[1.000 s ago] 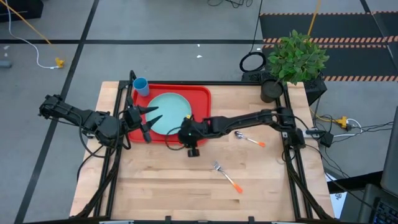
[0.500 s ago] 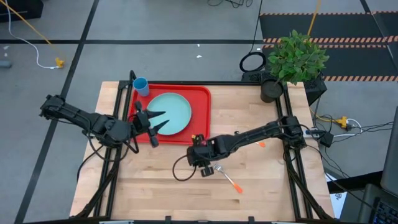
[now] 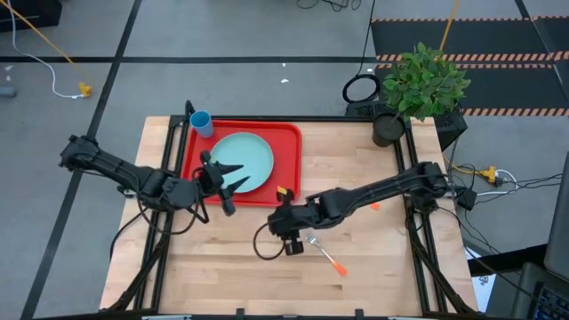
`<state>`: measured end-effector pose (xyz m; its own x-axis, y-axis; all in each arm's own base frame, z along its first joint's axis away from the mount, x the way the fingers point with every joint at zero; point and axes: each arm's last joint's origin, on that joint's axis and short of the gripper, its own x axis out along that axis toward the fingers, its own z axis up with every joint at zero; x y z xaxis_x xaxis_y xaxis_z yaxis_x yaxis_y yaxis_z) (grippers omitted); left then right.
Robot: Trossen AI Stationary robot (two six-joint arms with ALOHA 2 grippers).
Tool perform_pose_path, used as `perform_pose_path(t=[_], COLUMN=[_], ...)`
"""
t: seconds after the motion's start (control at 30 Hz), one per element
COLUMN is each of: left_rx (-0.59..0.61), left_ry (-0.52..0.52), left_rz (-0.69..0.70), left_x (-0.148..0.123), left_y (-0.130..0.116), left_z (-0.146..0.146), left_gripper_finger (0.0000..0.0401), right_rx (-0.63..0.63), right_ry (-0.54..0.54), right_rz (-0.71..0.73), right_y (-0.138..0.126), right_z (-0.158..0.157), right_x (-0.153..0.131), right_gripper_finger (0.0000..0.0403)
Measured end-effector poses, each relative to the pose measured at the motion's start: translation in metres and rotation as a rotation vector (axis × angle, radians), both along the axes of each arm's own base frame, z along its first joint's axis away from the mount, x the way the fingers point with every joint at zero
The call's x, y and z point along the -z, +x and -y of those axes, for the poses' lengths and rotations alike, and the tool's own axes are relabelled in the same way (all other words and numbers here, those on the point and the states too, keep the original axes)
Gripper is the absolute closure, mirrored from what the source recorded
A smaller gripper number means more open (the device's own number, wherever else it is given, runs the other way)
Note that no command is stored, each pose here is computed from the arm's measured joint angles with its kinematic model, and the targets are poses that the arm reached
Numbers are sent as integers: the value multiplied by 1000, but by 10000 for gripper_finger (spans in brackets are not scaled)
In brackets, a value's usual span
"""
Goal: Pick and place plate/cup/fork/spoon on tray
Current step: Put the orange fork on the red serving tray to the right of the blue plate
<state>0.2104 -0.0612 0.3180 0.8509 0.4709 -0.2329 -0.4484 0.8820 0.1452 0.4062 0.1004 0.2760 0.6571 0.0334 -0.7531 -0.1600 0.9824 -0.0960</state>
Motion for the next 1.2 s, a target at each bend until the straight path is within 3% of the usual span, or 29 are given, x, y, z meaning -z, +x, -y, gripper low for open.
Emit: perform_pose_path(t=[0.23, 0.43, 0.6, 0.73, 1.0, 1.2], left_rx=[-15, -19, 10, 37, 43, 43], left_ry=[-57, -97, -114, -191, -242, -215], left_rz=[-9, 10, 20, 75, 108, 75], left_x=[15, 30, 40, 42, 54, 51], left_y=[15, 36, 47, 47, 58, 88], left_z=[8, 18, 31, 46, 87, 119], left_gripper_finger=[233, 233, 233, 233, 233, 233], right_rx=[63, 96, 188, 228, 141, 136], right_ry=[87, 115, 52, 8, -44, -117], right_rz=[107, 117, 7, -67, -151, -101], right_y=[-20, -39, -56, -68, -89, -107], right_z=[5, 3, -7, -17, -47, -77], right_x=[-43, -62, -56, -50, -45, -46], right_gripper_finger=[273, 273, 273, 273, 273, 273])
